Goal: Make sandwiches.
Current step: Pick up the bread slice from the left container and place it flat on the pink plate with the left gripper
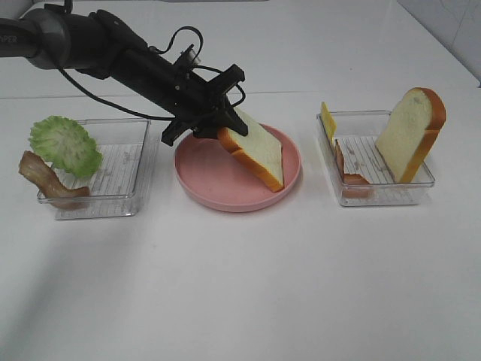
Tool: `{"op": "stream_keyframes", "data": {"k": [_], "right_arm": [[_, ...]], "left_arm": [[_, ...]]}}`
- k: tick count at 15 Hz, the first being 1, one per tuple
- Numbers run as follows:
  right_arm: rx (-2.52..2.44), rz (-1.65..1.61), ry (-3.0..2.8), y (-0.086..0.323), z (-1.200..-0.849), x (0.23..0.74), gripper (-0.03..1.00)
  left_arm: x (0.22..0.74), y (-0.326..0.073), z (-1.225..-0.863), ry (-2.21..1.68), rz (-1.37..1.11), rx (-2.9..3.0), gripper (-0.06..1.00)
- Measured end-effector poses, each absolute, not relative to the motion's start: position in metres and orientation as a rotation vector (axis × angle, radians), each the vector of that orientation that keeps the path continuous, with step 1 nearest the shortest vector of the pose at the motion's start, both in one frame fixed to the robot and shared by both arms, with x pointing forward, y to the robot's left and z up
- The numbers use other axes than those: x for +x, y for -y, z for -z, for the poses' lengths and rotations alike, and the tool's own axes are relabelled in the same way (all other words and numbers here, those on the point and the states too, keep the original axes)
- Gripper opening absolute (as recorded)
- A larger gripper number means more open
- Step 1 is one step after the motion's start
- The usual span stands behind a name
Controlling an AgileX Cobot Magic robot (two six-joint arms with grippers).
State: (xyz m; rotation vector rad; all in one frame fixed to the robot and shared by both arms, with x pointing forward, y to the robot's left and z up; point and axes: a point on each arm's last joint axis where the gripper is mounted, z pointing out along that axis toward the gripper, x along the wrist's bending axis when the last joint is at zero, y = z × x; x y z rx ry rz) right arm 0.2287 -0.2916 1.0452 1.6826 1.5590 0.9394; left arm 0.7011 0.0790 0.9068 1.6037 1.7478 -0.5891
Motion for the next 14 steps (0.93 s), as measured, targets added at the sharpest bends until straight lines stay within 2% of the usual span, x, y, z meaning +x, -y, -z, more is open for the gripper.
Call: {"op": "stream_keyframes", "data": {"k": [1, 2, 4, 6, 8, 14], "right_arm": [[1.683, -0.939, -1.559, 0.292, -1.045, 0.229, 0.75], [1.683, -0.939, -1.559, 0.292, -1.045, 0.229, 0.75], [1.683, -0.939, -1.559, 0.292, -1.045, 0.229, 0.75], [1.683, -0.939, -1.559, 0.292, -1.045, 0.229, 0.75], [1.683, -0.939, -1.559, 0.292, -1.045, 0.229, 0.75], [1.683, -0.939, -1.559, 0.292, -1.045, 0.229, 0.75]], "left_arm": [[0.701, -0.079, -0.907, -1.748, 0.589, 1.604, 0.22], [0.701, -0.079, -0.907, -1.748, 0.591, 1.605, 0.27], [0.7, -0.079, -0.907, -1.742, 0.597, 1.62, 0.57], [0.699, -0.08, -0.906, -1.699, 0.566, 1.688, 0.77], [0.698, -0.083, -0.911, -1.655, 0.502, 1.765, 0.82], [0.693, -0.094, -0.946, -1.575, 0.315, 1.929, 0.82]]}}
